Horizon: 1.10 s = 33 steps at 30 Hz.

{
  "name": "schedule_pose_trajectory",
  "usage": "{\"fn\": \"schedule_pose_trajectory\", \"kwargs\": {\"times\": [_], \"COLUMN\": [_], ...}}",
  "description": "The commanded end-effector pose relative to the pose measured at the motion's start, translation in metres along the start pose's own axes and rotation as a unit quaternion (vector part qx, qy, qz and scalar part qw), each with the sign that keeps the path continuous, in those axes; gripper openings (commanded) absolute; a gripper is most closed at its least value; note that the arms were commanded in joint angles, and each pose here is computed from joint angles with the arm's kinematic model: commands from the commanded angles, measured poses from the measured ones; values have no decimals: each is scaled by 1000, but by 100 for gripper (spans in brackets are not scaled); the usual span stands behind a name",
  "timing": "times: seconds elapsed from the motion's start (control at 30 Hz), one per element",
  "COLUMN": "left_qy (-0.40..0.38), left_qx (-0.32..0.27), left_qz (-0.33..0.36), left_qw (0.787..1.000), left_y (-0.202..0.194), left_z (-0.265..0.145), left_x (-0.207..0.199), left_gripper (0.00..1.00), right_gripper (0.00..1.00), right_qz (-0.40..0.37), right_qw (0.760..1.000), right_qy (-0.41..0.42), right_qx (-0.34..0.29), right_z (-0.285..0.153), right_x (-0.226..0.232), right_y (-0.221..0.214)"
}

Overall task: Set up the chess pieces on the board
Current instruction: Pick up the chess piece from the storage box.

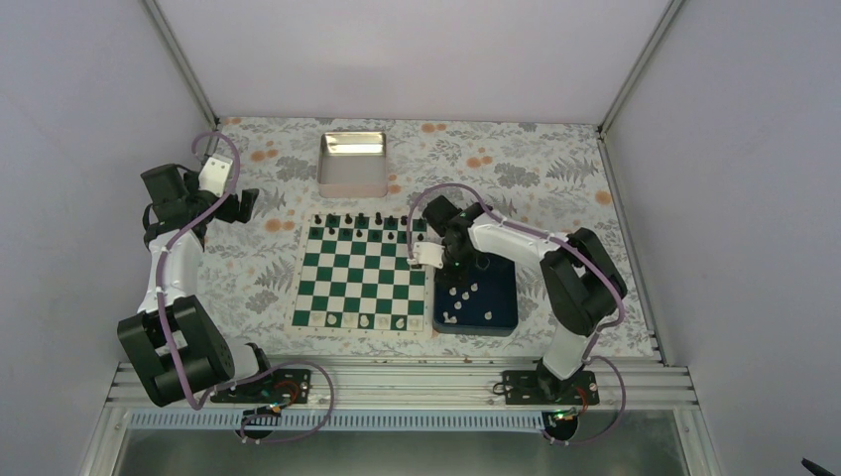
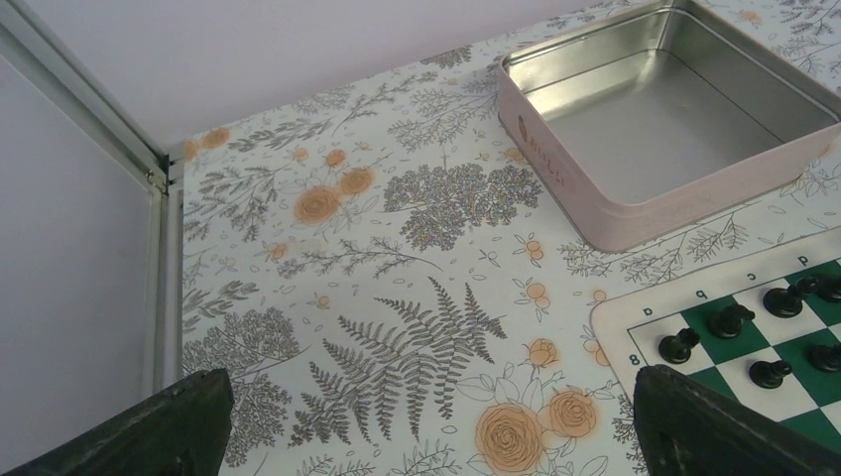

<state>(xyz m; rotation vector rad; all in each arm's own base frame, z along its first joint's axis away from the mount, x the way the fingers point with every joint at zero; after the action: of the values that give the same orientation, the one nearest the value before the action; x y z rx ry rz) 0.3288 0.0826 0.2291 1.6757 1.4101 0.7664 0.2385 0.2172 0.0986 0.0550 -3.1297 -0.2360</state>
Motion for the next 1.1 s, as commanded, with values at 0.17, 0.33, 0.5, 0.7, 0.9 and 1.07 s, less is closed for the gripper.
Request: {"fn": "schedule_pose_trajectory", "kwargs": {"times": [0.17, 0.33, 0.5, 0.7, 0.9, 1.07], "left_qy": [-2, -3, -4, -4, -7, -6], "left_qx": [0, 0, 0, -3, -7, -10], "left_qz": [1, 1, 1, 3, 3, 4], "left_qw": [1000, 1000, 1000, 1000, 1000, 1000], "left_y": [-3, -3, -3, -1, -1, 1], "left_z": [2, 2, 2, 0, -1, -3], "left_x": [-1, -1, -1, -2, -4, -4], "left_gripper": [100, 100, 100, 100, 100, 100], "right_gripper": [37, 23, 11, 10, 10, 10], "right_qz": [0, 1, 8, 13, 0, -52], "right_qw": [1000, 1000, 1000, 1000, 996, 991], "right_qy": [1, 3, 5, -27, -89, -124], "right_qx": [-6, -13, -5, 0, 13, 0], "right_z": [11, 11, 10, -22, -78, -104], "right_x": [-10, -12, -11, -16, -29, -38], "right_y": [0, 1, -1, 0, 18, 66]}}
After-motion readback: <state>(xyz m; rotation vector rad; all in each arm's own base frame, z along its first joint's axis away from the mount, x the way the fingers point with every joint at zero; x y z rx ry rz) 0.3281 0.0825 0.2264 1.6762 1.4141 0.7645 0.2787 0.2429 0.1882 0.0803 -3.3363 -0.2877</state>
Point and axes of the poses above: each gripper's point midway between its finger pads, its own z axis out along the fingers, its own x axis along the line the jaws close on, y = z × x, the point moved 6 cm from there along -z, back along the fingers, and after that the axes turned 11 degrees about -z, right-handed, at the moved point
